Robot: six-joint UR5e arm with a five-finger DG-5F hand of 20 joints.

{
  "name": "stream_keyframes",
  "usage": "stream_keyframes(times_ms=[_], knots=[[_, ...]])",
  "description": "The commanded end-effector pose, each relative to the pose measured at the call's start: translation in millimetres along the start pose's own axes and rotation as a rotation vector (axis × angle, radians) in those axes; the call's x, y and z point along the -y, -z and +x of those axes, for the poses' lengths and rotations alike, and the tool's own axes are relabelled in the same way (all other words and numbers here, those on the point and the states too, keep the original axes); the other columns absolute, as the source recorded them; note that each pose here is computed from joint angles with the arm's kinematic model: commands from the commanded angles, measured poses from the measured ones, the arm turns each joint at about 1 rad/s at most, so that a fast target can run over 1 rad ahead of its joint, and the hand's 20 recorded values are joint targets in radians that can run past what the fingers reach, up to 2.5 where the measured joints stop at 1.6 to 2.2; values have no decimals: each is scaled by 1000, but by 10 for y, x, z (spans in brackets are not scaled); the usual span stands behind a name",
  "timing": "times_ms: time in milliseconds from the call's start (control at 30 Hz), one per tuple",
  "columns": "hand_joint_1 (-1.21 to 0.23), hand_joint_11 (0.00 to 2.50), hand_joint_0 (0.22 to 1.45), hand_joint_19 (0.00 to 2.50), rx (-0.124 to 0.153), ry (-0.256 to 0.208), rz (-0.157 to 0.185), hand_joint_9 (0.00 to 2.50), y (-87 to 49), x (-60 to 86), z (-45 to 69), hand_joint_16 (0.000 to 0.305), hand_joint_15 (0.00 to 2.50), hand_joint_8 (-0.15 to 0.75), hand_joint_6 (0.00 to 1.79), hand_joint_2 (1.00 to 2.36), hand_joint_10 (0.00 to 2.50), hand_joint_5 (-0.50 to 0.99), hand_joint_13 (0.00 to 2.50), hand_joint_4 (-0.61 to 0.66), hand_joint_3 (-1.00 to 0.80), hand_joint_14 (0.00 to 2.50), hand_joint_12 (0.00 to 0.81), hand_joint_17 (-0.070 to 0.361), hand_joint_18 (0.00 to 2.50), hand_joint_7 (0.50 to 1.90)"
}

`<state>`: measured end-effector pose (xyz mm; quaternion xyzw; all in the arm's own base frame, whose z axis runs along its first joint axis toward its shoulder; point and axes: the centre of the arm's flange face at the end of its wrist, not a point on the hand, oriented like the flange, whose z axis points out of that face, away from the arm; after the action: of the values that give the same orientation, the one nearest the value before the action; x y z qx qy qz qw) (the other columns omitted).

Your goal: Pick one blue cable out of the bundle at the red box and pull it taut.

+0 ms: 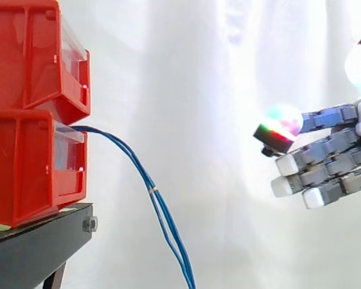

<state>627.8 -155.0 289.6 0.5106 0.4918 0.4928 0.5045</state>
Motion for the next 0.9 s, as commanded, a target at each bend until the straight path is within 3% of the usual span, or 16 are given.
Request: stream_keyframes(times_ms=[0, 67, 200, 333, 467, 533, 667, 800, 867], knots=[[-862, 271, 518, 356, 60, 2, -25, 491, -74, 69, -12, 61, 197, 352, 502, 1000, 6, -165, 410, 296, -500, 8, 405, 137, 409, 836], [-852, 265, 516, 361, 109, 5, -16, 492, -122, 203, -11, 61, 200, 352, 502, 1000, 6, -163, 407, 298, -500, 8, 406, 137, 406, 838], [-785, 272, 522, 358, 121, 6, -18, 492, -165, 285, 27, 60, 209, 349, 502, 1000, 6, -161, 397, 305, -500, 10, 402, 135, 393, 839], [-767, 263, 528, 361, 117, 4, -32, 489, -256, 442, 92, 60, 204, 349, 502, 1000, 6, -159, 387, 315, -497, 8, 401, 134, 371, 851], [-763, 262, 529, 362, 98, -1, -85, 490, -407, 651, 210, 59, 208, 352, 503, 1000, 6, -158, 383, 321, -500, 8, 400, 134, 365, 851], [-758, 258, 527, 363, 93, -1, -111, 490, -459, 615, 261, 60, 203, 353, 503, 1000, 6, -158, 382, 321, -500, 8, 401, 134, 365, 849], [-751, 264, 521, 363, 88, 12, -113, 490, -576, 665, 328, 60, 202, 354, 503, 1000, 6, -158, 379, 330, -500, 8, 404, 135, 363, 850], [-750, 262, 520, 371, 61, -7, -76, 490, -1001, 998, 428, 60, 204, 356, 502, 1000, 6, -157, 377, 334, -500, 8, 405, 135, 363, 855], [-750, 269, 518, 363, 37, -31, -75, 489, -1179, 1079, 493, 60, 207, 358, 503, 1000, 6, -157, 376, 337, -500, 8, 406, 135, 364, 851]])
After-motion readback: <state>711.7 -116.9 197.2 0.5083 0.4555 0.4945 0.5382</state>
